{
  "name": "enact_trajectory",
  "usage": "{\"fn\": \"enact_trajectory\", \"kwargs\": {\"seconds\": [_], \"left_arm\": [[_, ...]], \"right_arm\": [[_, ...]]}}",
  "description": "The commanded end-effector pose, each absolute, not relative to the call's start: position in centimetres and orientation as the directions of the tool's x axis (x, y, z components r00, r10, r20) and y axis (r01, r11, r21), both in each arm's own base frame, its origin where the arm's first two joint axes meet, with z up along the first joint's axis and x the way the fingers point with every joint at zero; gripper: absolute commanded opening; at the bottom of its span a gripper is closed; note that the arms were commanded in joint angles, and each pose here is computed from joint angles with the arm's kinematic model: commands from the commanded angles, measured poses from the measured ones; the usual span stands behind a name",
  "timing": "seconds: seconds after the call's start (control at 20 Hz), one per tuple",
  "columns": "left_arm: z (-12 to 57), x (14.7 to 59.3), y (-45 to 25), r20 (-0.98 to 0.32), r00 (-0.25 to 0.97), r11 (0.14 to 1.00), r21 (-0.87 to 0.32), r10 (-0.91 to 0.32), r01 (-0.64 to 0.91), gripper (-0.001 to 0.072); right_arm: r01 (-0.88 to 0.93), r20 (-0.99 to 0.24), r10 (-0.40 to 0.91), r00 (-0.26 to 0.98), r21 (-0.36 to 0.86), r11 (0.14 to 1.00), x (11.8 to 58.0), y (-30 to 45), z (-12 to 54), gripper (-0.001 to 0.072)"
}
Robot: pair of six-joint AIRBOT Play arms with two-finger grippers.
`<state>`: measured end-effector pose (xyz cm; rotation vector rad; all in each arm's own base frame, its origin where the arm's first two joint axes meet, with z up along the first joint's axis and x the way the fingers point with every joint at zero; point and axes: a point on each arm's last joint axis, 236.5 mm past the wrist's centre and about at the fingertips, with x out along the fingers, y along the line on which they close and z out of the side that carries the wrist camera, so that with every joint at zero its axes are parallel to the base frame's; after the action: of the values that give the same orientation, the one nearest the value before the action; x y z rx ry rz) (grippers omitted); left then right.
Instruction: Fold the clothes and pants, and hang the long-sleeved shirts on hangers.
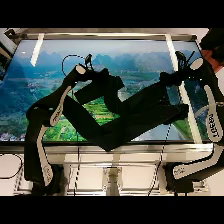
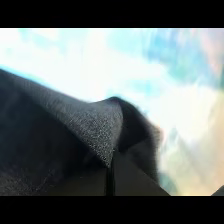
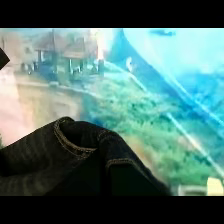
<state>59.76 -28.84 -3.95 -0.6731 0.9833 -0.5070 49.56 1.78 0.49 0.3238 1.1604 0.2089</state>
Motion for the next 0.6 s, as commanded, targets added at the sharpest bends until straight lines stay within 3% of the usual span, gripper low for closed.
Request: {"fn": "enact_trajectory", "kwargs": {"seconds": [0.0, 0.15, 0.25, 0.35, 0.45, 0.55], "left_arm": [[3.2, 62.8, -24.3, -0.505, 0.585, 0.685, -0.718, -0.635, 0.124, 0.0022], [8.4, 60.9, -16.3, -0.619, 0.610, 0.844, -0.509, -0.494, 0.166, 0.0022], [9.1, 57.3, -9.3, -0.779, 0.559, 0.957, -0.267, -0.283, 0.113, 0.0022], [10.0, 53.1, -3.8, -0.878, 0.472, 0.996, -0.053, -0.077, 0.065, 0.0023], [10.4, 49.1, -2.4, -0.933, 0.359, 0.994, 0.022, -0.018, 0.107, 0.0023], [10.3, 46.7, -4.2, -0.956, 0.289, 0.989, -0.009, -0.052, 0.149, 0.0023]], "right_arm": [[0.020, -0.833, 0.252, 0.492, 0.301, 0.954, 52.0, -0.5, 2.1, 0.0021], [0.023, -0.793, 0.223, 0.566, 0.286, 0.958, 53.7, -1.8, 5.6, 0.0020], [0.011, -0.754, 0.207, 0.623, 0.273, 0.962, 54.6, -2.4, 8.8, 0.0020], [0.003, -0.723, 0.195, 0.662, 0.263, 0.965, 55.0, -2.9, 11.5, 0.0020], [0.008, -0.728, 0.184, 0.661, 0.251, 0.968, 54.6, -3.2, 12.6, 0.0020], [0.035, -0.776, 0.146, 0.614, 0.211, 0.977, 53.4, -4.1, 11.9, 0.0020]]}}
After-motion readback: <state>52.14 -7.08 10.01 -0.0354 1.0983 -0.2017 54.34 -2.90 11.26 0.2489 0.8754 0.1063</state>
